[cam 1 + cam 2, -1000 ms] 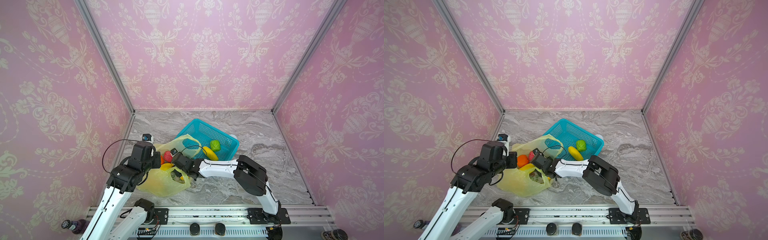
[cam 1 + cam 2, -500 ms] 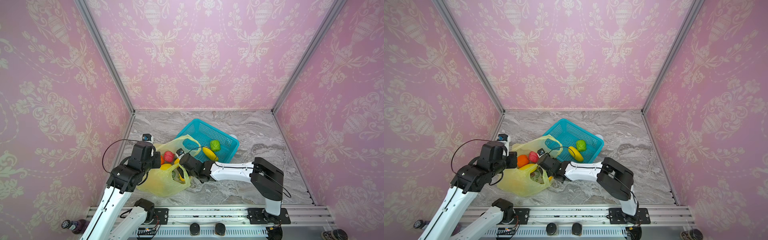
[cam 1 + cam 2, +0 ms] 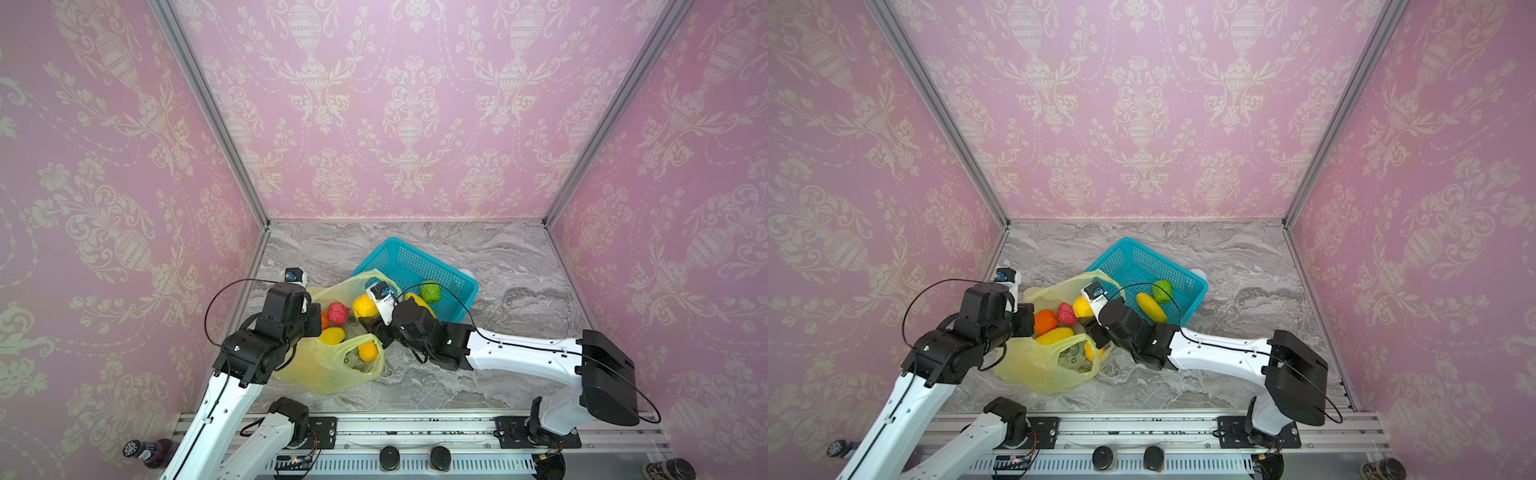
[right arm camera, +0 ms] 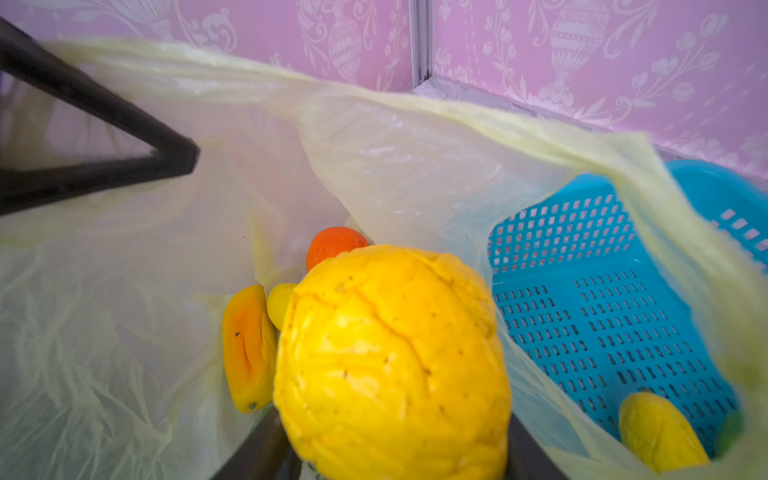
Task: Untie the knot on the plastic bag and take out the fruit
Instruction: 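Lift the round yellow fruit out and carry it over the teal basket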
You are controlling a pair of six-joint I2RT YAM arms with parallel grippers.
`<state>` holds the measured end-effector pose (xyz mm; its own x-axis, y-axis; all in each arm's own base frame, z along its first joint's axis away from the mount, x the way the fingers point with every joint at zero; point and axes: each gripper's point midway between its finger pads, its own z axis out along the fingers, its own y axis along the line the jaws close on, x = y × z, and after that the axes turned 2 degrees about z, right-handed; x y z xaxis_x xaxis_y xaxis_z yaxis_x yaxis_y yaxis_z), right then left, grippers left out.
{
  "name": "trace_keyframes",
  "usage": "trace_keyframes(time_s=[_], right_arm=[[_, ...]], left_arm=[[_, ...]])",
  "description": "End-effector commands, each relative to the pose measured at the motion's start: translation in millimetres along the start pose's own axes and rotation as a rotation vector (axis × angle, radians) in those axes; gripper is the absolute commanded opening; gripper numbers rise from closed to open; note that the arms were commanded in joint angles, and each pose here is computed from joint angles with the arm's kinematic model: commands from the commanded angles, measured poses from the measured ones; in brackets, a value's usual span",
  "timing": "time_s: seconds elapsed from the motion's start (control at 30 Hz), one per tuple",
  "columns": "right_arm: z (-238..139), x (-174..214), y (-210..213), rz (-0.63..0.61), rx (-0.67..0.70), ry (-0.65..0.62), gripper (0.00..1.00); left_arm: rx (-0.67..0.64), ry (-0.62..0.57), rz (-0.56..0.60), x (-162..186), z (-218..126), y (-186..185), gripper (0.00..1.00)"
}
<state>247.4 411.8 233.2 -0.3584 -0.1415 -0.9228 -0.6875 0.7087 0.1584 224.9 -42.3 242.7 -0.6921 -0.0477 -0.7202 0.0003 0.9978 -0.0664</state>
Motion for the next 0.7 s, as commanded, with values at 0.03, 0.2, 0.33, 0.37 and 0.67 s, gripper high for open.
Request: trace_keyframes(time_s=[0.03, 0.2, 0.33, 0.37, 0.67], right_arm=[[-13.4, -7.7, -25.7, -0.06, 0.096, -0.068, 0.29], [-30.7, 5.0, -93.7, -0.013, 0.281, -0.064, 0.26], [-54.2, 4.8, -131.0, 0.055, 0.337, -0.104, 0.25], [-60.0, 4.2, -139.2, 0.063, 0.362, -0.114, 0.25], [-73.7, 15.3, -192.3, 0.179, 0.466, -0.107, 0.24]], left_arm=[[-0.02, 0.024, -0.011, 2.9, 5.6, 3.2, 0.0], [-0.024, 0.048, -0.009, 3.8, 10.3, 2.8, 0.0], [-0.024, 0.055, -0.007, 2.9, 11.7, 2.3, 0.0], [-0.023, 0.059, -0.005, 3.1, 12.2, 1.9, 0.0], [-0.01, 0.067, -0.007, 5.1, 13.2, -0.3, 0.0]])
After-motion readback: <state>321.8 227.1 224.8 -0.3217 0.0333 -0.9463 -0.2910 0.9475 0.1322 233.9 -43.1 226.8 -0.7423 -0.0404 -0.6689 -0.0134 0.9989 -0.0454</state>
